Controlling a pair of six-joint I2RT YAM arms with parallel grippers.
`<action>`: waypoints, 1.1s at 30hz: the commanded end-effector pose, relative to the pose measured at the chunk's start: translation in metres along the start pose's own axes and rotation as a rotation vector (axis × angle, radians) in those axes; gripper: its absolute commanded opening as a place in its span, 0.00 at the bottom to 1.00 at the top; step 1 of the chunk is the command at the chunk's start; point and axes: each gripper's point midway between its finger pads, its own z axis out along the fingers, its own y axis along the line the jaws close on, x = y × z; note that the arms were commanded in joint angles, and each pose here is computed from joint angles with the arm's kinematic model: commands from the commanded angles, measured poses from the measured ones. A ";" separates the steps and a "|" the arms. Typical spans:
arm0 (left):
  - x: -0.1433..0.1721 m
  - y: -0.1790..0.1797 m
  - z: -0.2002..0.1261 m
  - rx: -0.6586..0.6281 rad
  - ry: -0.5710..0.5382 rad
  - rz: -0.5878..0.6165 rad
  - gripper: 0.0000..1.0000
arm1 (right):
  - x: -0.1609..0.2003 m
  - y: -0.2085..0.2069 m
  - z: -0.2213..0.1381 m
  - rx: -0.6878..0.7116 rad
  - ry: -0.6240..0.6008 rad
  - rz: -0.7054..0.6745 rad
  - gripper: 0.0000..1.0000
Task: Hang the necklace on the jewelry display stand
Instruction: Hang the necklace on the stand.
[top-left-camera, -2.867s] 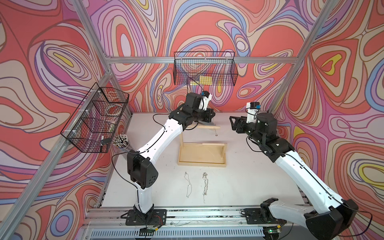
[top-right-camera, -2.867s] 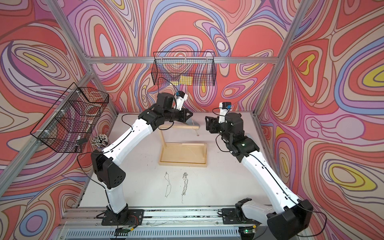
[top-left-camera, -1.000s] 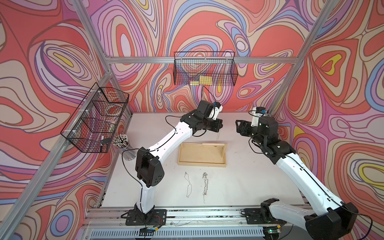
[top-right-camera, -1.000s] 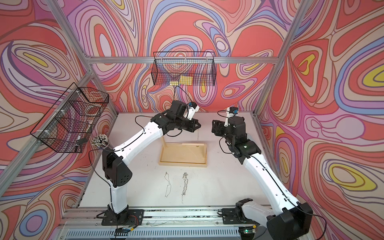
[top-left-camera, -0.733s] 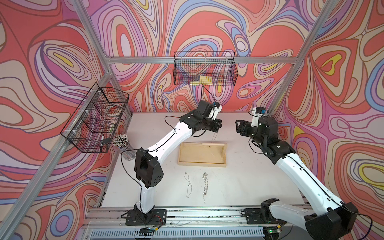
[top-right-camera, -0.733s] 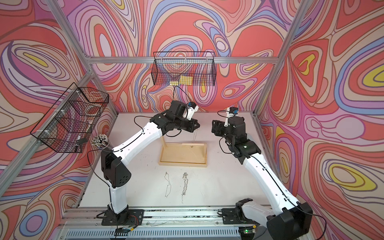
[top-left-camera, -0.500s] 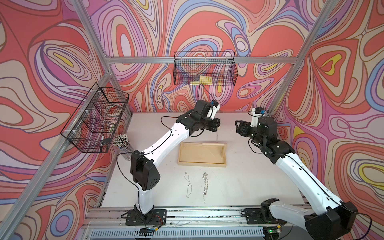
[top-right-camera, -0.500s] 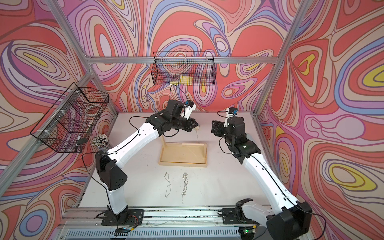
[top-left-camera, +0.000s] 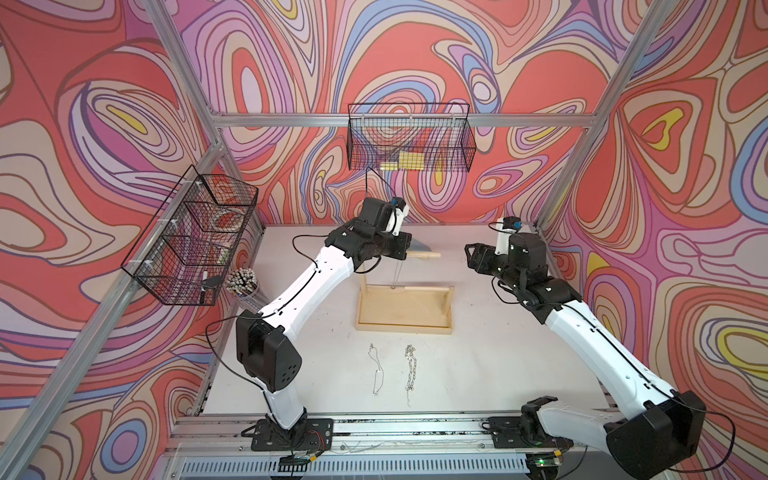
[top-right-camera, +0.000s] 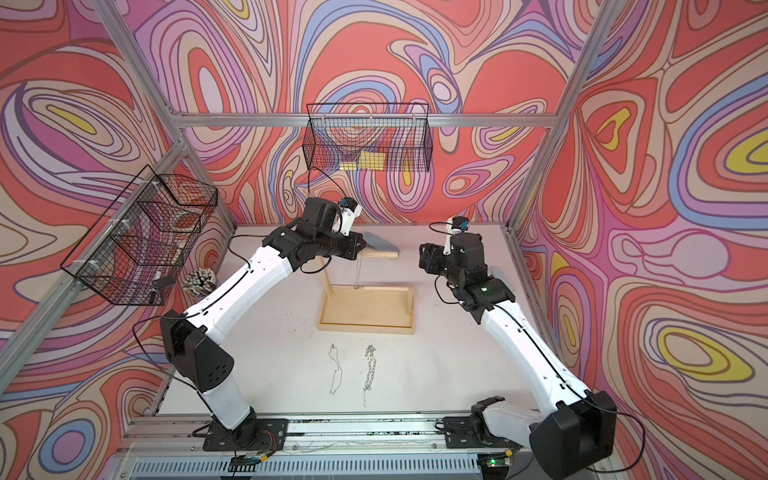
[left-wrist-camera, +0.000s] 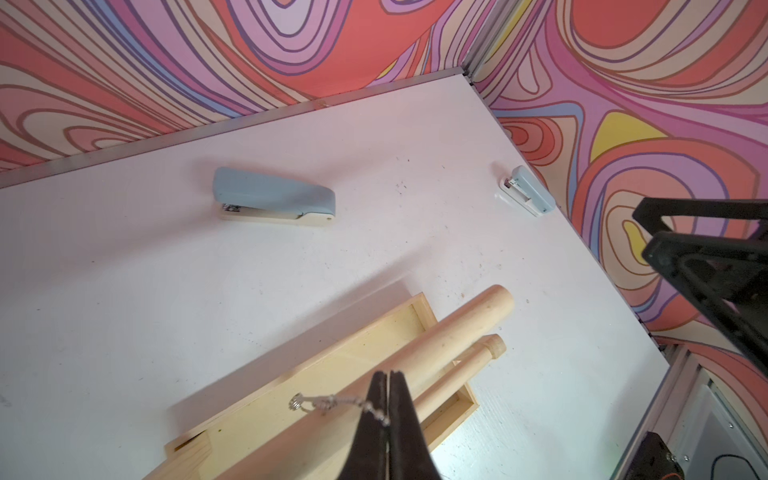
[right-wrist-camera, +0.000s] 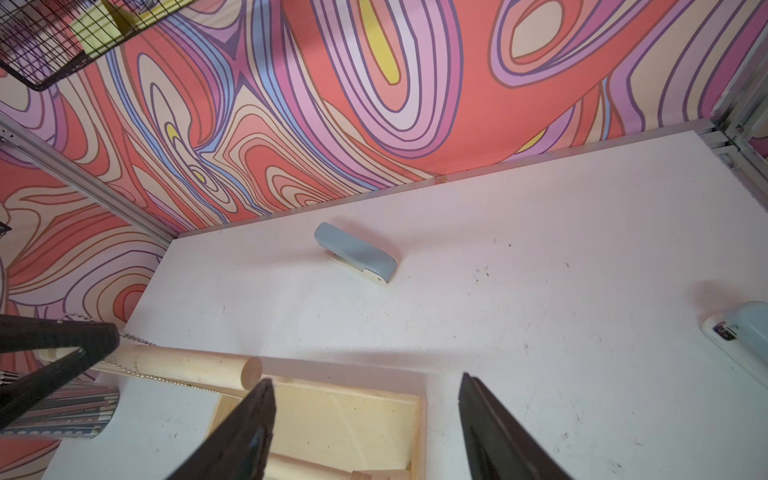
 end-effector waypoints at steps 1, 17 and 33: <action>0.002 0.011 -0.018 -0.044 -0.004 0.028 0.00 | -0.012 0.006 0.000 -0.023 -0.023 0.008 0.73; 0.032 0.051 -0.038 -0.156 0.002 0.014 0.00 | -0.006 0.010 0.014 -0.041 0.018 0.023 0.73; 0.034 0.073 -0.038 -0.241 0.014 -0.001 0.00 | 0.005 0.011 0.026 -0.059 0.058 0.041 0.72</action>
